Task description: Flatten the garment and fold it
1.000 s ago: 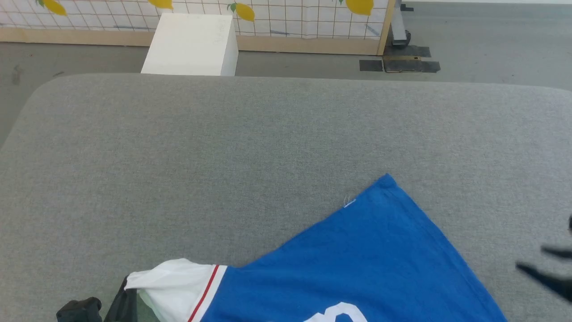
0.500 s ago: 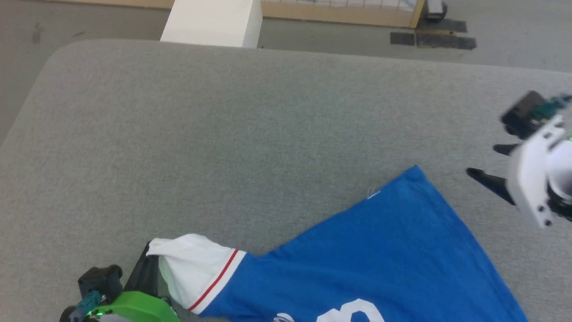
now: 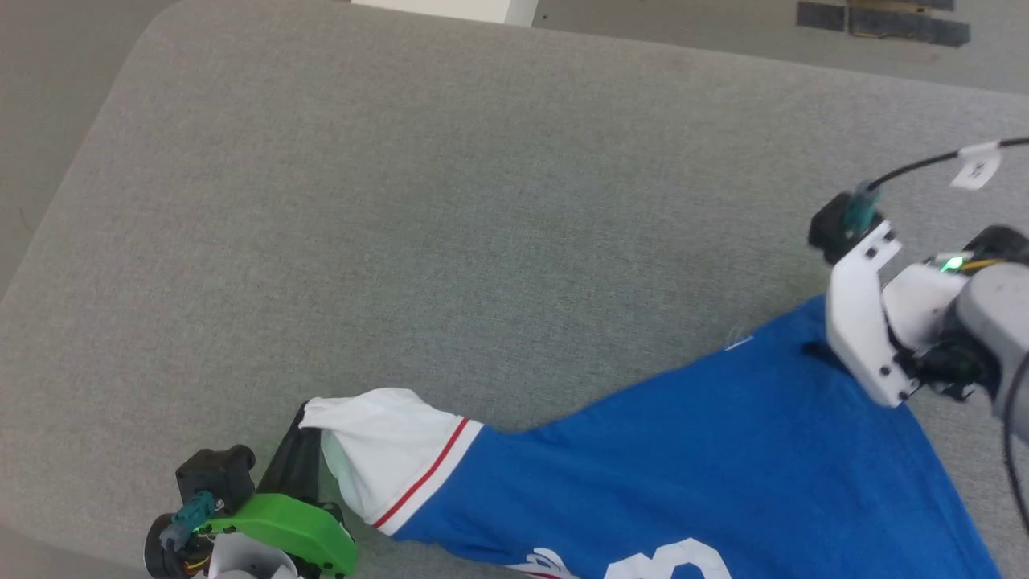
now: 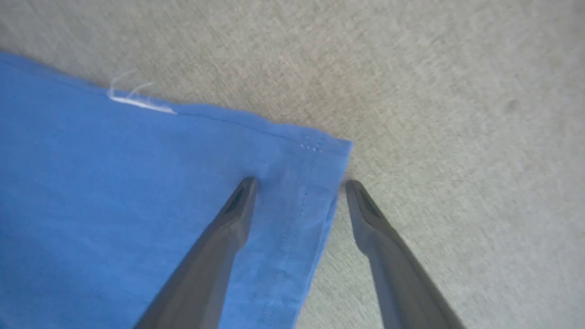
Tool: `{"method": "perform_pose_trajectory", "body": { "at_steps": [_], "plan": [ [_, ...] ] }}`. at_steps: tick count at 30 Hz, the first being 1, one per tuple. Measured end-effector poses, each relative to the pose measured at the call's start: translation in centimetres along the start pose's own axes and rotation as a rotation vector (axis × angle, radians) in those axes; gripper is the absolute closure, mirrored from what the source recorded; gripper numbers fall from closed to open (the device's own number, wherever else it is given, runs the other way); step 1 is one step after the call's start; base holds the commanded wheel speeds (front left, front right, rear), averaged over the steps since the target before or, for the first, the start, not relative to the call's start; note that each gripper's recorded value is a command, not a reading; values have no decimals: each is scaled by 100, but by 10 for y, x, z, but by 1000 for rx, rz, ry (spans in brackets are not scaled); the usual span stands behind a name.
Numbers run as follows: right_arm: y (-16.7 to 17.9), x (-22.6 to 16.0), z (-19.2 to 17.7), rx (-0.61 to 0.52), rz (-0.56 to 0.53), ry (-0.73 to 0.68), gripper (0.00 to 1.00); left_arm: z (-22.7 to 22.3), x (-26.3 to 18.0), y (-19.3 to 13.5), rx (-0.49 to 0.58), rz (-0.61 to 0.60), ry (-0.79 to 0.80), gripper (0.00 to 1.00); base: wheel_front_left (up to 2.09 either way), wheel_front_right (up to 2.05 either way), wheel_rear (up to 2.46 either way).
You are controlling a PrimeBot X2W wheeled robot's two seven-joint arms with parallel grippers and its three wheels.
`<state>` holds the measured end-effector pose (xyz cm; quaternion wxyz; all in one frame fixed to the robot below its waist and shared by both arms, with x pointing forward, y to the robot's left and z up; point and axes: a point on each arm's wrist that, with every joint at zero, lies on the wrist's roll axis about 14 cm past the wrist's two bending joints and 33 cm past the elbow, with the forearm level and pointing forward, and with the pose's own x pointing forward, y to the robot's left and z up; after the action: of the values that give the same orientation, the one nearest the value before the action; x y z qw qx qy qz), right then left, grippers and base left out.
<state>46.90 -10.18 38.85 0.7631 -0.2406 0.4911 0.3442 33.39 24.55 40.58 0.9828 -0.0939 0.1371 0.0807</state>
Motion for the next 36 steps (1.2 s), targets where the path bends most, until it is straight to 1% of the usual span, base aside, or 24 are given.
{"method": "perform_pose_trajectory", "body": {
  "at_steps": [4,5,6,7,11,15,18,21,24,28,30,32,36],
  "plan": [
    [9,17,-8,-6,31,23,0,-5,0,4,-6,20,11,100,0,0,0],
    [9,18,-8,-4,35,21,58,-5,1,5,-5,22,13,100,0,0,0],
    [9,18,-8,0,35,15,95,-5,1,5,-5,23,13,100,0,0,0],
    [8,18,-7,5,36,5,100,-5,2,5,-5,22,13,100,0,0,0],
    [11,15,-2,24,44,-53,100,-3,4,2,-3,10,6,100,0,0,0],
    [17,4,10,31,41,-161,100,1,1,3,-2,7,-11,100,0,0,0],
    [22,-16,31,15,29,-320,100,9,0,3,13,-7,-33,100,0,0,0],
    [13,-49,56,21,-10,-524,100,27,0,-1,43,-38,-84,100,0,0,0],
    [-7,-87,67,12,-90,-680,100,59,4,-6,67,-66,-169,100,0,0,0],
    [-28,-143,85,4,-184,-893,100,120,15,-24,131,-129,-320,100,0,0,0],
    [-33,-166,93,-8,-218,-976,100,150,20,-38,159,-163,-387,100,0,0,0],
    [-42,-195,103,-37,-277,-1065,100,183,25,-58,194,-213,-468,100,0,0,0],
    [-56,-240,116,-74,-375,-1178,100,251,25,-100,265,-305,-639,100,0,0,0]
  ]
}}
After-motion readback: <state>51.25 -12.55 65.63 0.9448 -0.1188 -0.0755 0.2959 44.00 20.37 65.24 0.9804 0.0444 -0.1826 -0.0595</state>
